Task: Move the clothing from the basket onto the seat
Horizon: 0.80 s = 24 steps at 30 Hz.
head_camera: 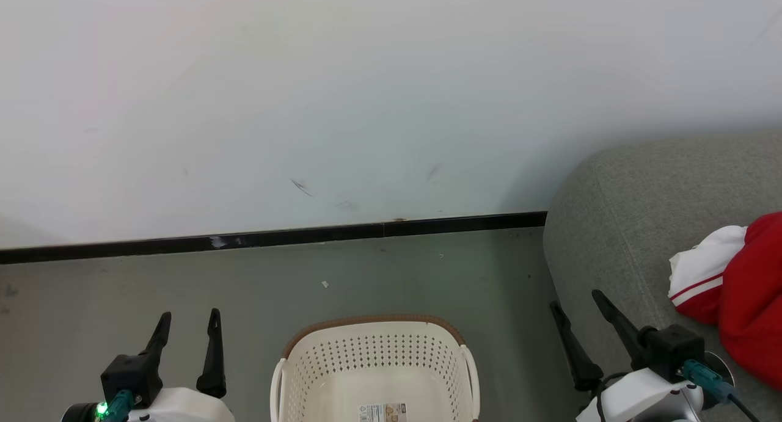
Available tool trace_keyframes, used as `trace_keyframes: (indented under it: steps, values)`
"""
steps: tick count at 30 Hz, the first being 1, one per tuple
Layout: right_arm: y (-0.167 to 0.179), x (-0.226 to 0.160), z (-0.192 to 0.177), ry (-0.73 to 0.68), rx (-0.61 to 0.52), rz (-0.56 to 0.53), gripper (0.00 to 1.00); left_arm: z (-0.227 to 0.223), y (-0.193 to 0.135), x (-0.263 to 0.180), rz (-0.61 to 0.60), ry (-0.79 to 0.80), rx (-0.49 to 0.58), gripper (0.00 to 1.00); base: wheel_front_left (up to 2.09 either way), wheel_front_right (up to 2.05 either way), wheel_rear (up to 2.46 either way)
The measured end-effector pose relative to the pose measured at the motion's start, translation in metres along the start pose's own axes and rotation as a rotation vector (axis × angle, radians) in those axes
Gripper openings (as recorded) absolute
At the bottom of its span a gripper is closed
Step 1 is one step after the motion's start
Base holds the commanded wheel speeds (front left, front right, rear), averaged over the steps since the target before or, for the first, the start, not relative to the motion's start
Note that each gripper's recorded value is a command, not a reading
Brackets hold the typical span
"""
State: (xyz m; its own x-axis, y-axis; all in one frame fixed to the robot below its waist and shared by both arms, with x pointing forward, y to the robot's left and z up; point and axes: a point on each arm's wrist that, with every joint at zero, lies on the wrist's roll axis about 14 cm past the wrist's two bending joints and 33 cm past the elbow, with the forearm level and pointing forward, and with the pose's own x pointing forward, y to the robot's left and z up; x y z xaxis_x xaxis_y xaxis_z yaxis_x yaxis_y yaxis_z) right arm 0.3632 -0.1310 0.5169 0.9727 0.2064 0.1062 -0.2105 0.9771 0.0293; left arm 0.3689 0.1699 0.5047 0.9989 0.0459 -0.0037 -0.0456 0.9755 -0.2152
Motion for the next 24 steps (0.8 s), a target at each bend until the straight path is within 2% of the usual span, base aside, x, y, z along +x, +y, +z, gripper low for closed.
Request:
trace_keyframes:
  steps: [11,12,19,24]
  values:
    - [0.004,0.002,0.004,-0.014,0.001,0.011,1.0,-0.001,0.001,0.0,-0.002,0.0,0.017,1.0,0.0,0.0,0.0]
    - [0.004,0.001,0.002,-0.007,0.004,0.011,0.0,-0.004,0.0,-0.001,-0.001,0.009,0.015,0.0,0.0,0.0,0.0]
    - [0.01,-0.018,-0.034,0.107,0.033,0.009,0.0,-0.04,-0.007,-0.019,0.01,0.114,-0.014,0.0,0.0,0.0,0.0]
    - [0.01,-0.019,-0.032,0.1,0.072,0.001,0.0,-0.043,-0.004,-0.019,0.027,0.136,-0.065,0.0,0.0,0.0,0.0]
